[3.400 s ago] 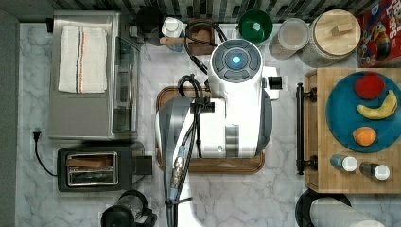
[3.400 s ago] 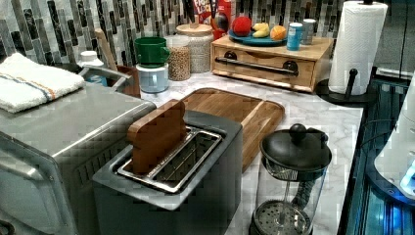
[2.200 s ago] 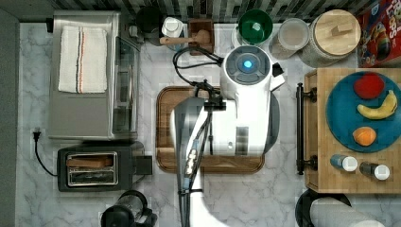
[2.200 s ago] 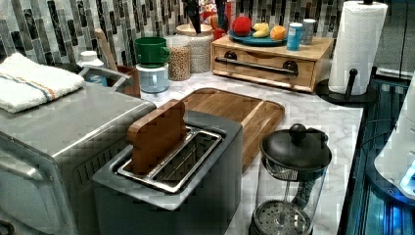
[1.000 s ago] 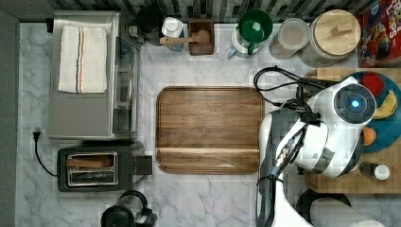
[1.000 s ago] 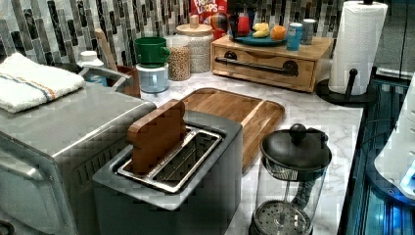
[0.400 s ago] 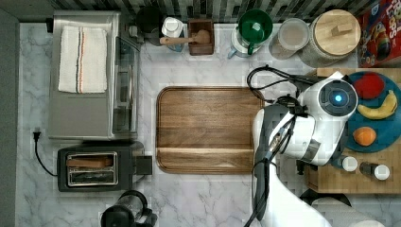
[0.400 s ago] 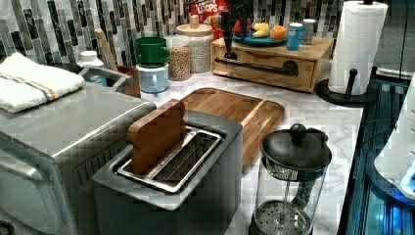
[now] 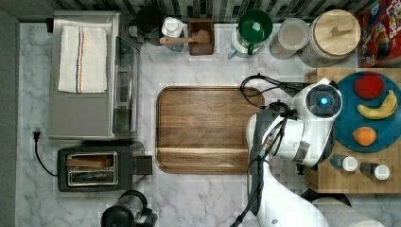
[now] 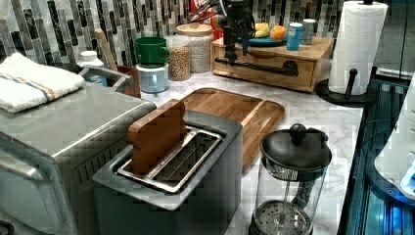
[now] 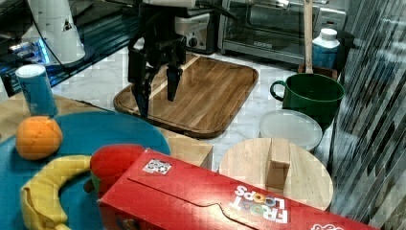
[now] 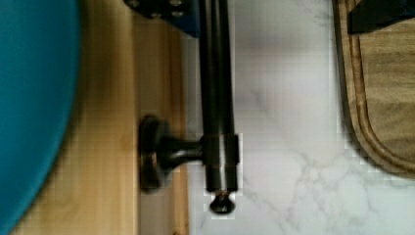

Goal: Open the drawer.

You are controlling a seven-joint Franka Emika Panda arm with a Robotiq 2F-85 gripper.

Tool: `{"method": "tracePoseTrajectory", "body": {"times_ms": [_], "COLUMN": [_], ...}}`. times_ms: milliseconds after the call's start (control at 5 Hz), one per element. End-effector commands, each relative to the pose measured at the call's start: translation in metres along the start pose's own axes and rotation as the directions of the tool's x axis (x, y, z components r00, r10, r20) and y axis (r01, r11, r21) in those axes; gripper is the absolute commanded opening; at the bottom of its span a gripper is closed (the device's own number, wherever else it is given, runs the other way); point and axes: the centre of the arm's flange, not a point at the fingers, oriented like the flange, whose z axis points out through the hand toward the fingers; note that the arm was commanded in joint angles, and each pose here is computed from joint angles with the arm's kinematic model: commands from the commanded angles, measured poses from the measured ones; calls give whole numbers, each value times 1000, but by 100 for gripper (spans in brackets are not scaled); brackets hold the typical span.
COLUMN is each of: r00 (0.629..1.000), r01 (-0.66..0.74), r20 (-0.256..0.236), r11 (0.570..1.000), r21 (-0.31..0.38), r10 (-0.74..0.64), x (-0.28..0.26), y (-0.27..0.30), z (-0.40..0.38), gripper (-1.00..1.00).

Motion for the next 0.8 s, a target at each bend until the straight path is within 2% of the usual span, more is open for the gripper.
{"method": "tracePoseTrajectory", "body": {"times_ms": [200, 800], "r00": [996, 998], "r01": [-33, -26], "r20": [-83, -61], "r11": [997, 1000], "r21": [-64, 2], "r10": [28, 26], "x": [-21, -8], "y": [9, -10], "z": [20, 31], "gripper": [100, 100]}}
